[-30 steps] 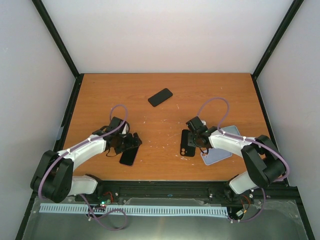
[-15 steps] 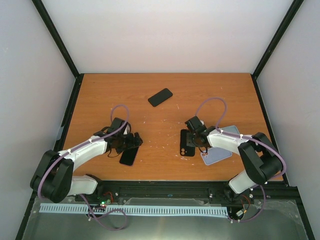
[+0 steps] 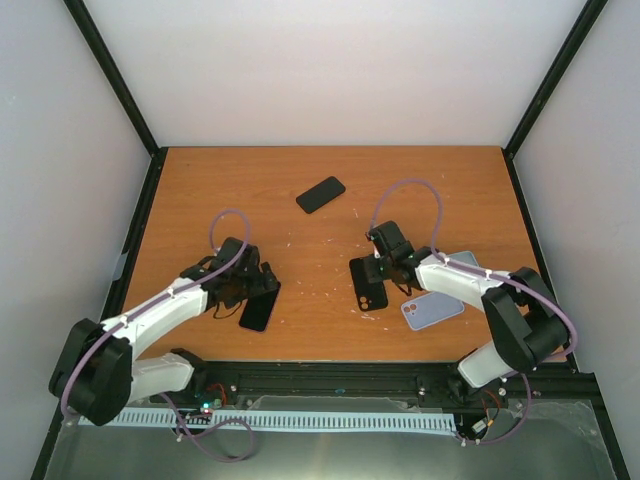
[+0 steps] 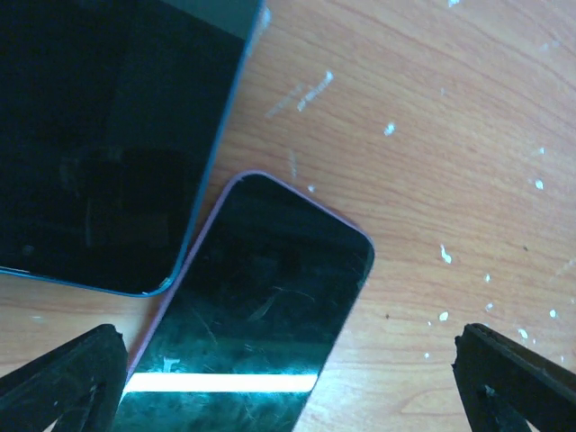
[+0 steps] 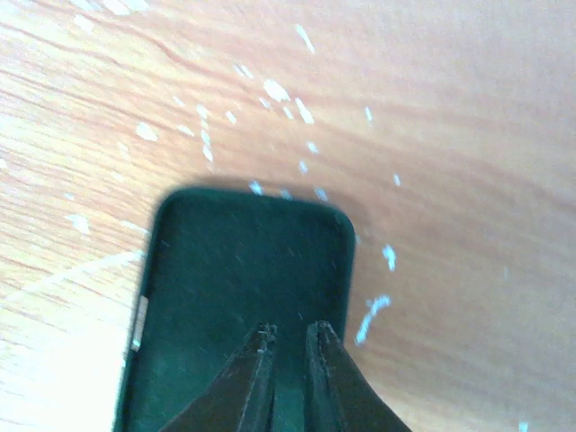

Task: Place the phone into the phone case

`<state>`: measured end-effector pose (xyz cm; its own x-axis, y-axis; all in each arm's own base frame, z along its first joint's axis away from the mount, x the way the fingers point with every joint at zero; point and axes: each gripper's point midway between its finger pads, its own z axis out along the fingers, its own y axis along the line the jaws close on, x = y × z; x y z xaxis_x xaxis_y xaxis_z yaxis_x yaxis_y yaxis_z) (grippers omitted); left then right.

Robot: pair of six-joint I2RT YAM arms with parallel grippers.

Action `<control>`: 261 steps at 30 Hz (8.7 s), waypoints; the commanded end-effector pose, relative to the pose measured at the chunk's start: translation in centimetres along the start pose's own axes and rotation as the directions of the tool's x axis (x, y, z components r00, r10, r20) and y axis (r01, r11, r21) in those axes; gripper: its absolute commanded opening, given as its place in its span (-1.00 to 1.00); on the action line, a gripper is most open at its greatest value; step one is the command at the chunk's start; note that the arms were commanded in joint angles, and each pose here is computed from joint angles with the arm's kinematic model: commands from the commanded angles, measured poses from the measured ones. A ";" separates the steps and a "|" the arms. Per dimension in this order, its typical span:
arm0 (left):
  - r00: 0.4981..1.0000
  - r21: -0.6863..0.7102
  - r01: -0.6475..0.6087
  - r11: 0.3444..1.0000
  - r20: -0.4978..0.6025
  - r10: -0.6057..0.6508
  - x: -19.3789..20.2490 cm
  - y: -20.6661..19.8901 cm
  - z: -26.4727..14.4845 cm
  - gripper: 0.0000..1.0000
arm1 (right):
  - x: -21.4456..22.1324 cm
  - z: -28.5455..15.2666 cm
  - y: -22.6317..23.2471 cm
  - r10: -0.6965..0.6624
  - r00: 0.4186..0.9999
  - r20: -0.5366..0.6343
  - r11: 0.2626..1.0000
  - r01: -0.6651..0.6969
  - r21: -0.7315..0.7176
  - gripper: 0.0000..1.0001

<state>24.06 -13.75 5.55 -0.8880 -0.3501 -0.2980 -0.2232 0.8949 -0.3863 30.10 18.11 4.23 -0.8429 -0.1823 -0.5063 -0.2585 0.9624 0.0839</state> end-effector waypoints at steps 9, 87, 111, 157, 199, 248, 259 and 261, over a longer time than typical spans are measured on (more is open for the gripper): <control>0.999 -0.049 0.049 0.998 -0.020 -0.050 0.6 1.9 0.8 0.99 | -5.9 -2.8 1.9 -0.225 0.966 0.130 0.973 0.231 -0.030 -0.73; 0.861 -0.240 -0.463 0.853 -0.351 0.368 4.4 -3.6 6.6 0.85 | 2.8 -7.8 -2.7 0.423 0.880 0.214 0.906 -0.405 -0.127 0.76; 0.880 -0.068 -0.436 0.898 -0.242 0.409 0.4 -8.6 4.9 0.34 | 1.1 -1.6 2.6 0.334 0.942 0.040 0.917 -0.315 -0.246 0.08; 0.953 0.359 0.020 0.933 -0.289 0.091 0.9 -20.6 3.9 0.21 | 4.8 -5.3 2.8 0.398 0.911 0.104 0.880 -0.347 -0.325 -0.03; 0.962 0.223 0.054 0.973 -0.274 0.009 3.3 -17.1 4.7 0.70 | 3.3 -7.8 2.7 0.383 0.903 0.193 0.883 -0.296 -0.365 0.02; 0.972 0.423 -0.149 0.894 -0.104 0.211 -0.1 -15.8 6.7 -0.12 | 0.0 0.8 9.4 0.129 0.991 -0.022 0.878 -0.124 -0.462 -0.52; 0.961 0.462 -0.209 0.862 -0.064 0.268 -1.4 -18.1 6.1 -0.12 | 0.9 0.9 9.8 0.157 0.986 -0.058 0.853 -0.165 -0.495 -0.56; 0.964 0.432 -0.210 0.877 -0.056 0.259 -1.8 -17.7 5.9 -0.13 | 1.0 0.7 9.1 0.170 0.984 -0.060 0.870 -0.179 -0.459 -0.57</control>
<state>30.13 -29.51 4.81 -0.9636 -0.0977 -0.2489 0.0890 0.7606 -0.6431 27.59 26.51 3.15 -0.9001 -0.0376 -0.4342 -0.2928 0.7900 0.5387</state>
